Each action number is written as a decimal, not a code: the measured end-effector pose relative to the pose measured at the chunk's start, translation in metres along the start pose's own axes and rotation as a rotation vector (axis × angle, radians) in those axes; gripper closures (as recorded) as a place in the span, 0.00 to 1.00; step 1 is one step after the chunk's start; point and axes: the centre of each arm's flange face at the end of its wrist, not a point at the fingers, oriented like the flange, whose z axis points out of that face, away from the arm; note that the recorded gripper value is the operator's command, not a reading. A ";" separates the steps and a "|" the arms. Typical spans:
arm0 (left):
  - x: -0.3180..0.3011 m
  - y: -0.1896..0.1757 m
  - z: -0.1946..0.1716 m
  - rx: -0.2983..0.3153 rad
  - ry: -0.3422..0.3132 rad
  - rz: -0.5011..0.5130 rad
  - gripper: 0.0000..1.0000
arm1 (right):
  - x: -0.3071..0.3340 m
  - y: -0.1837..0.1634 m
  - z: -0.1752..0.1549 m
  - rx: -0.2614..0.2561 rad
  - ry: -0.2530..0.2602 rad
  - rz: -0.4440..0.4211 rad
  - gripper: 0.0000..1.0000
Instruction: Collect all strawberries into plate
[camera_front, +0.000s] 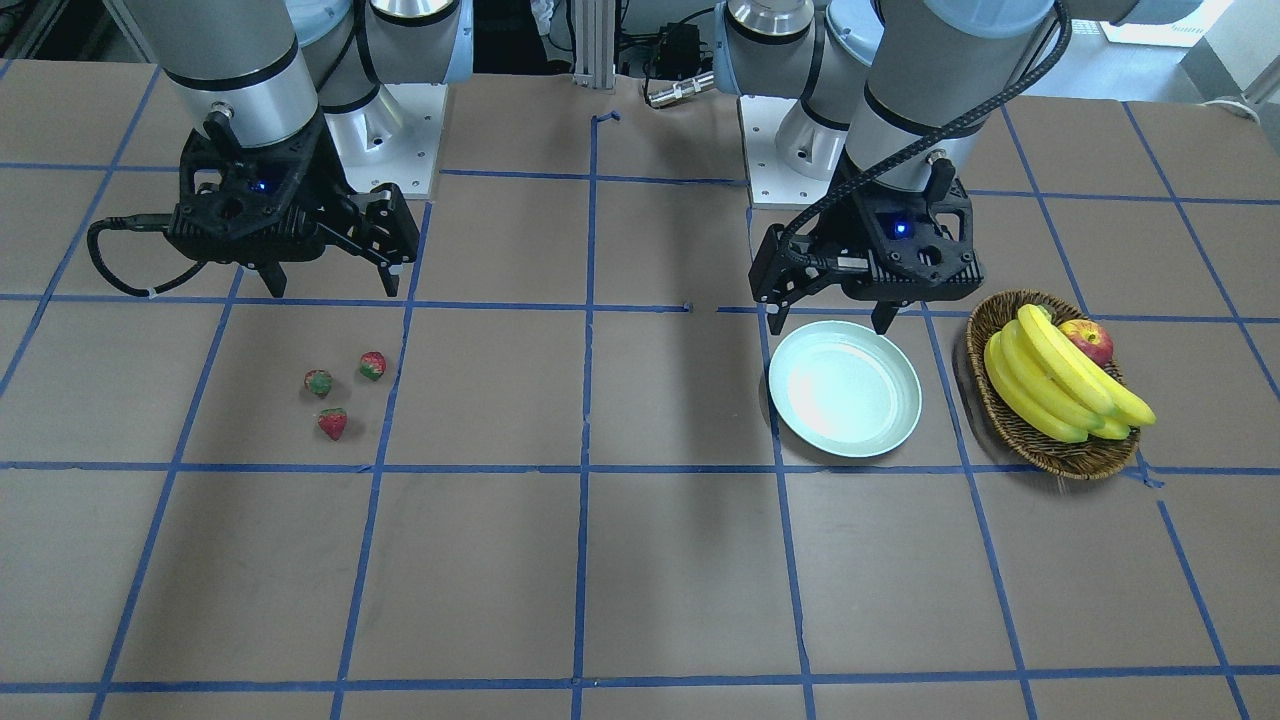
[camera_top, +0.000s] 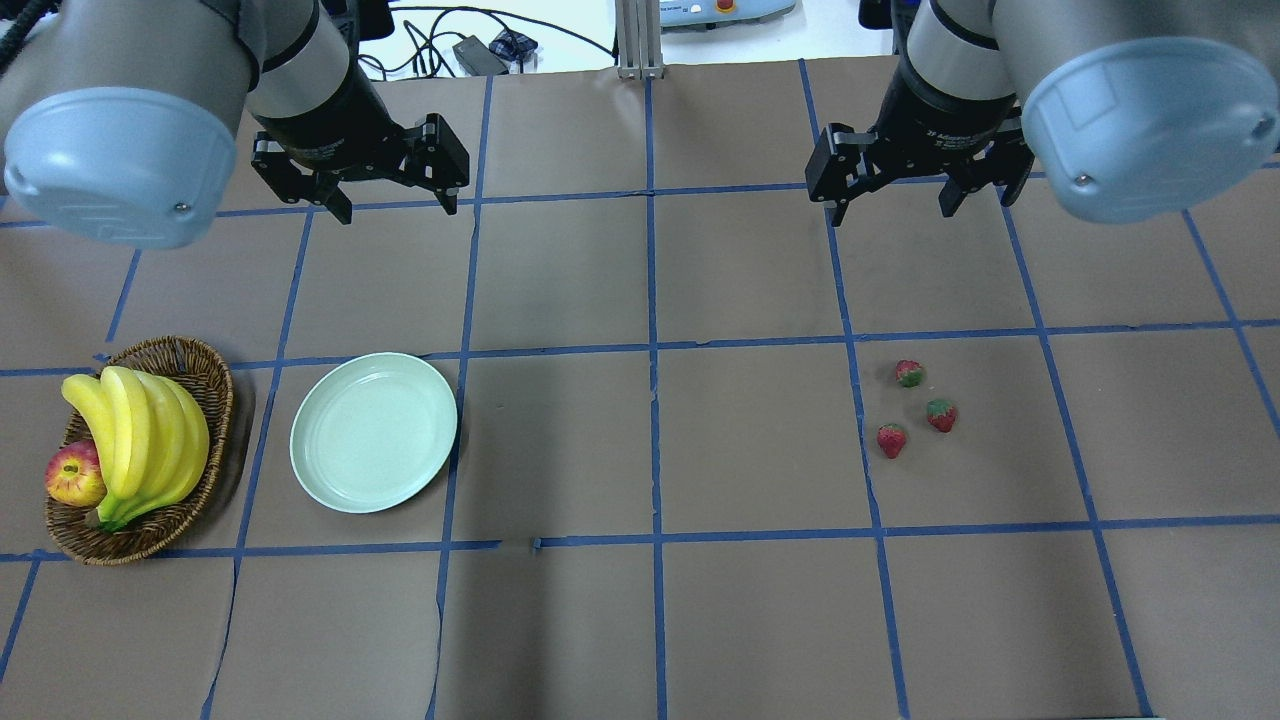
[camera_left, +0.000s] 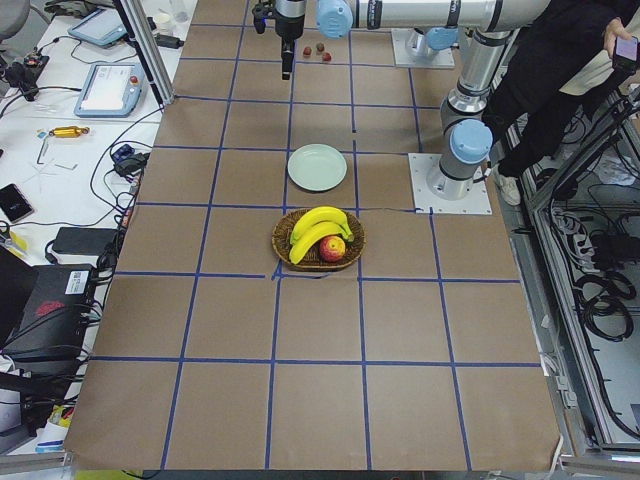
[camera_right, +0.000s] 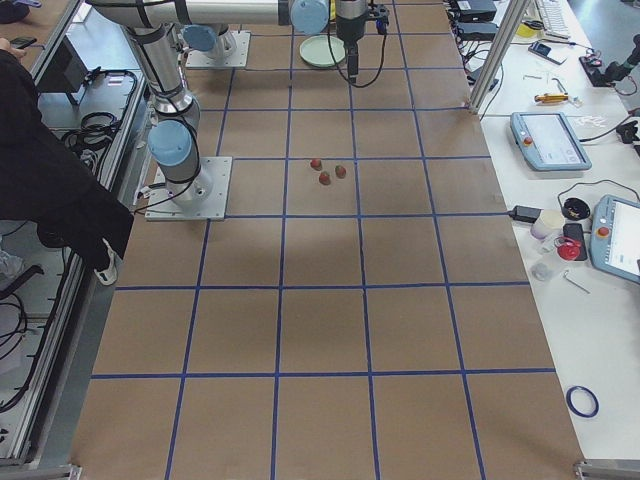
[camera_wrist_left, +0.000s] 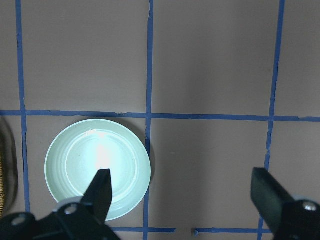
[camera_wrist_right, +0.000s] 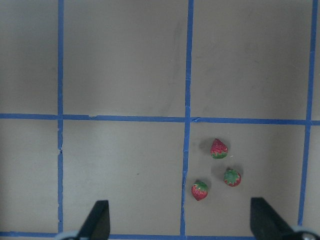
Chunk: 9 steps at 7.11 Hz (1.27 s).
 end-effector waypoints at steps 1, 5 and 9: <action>0.000 0.000 0.000 -0.001 0.000 0.000 0.00 | 0.000 0.000 0.000 0.000 -0.001 0.000 0.00; 0.001 0.001 0.001 -0.003 -0.002 0.001 0.00 | 0.000 -0.001 0.000 0.001 -0.002 0.000 0.00; 0.000 0.001 0.004 -0.020 -0.006 0.001 0.00 | 0.000 -0.001 0.000 0.001 -0.001 0.001 0.00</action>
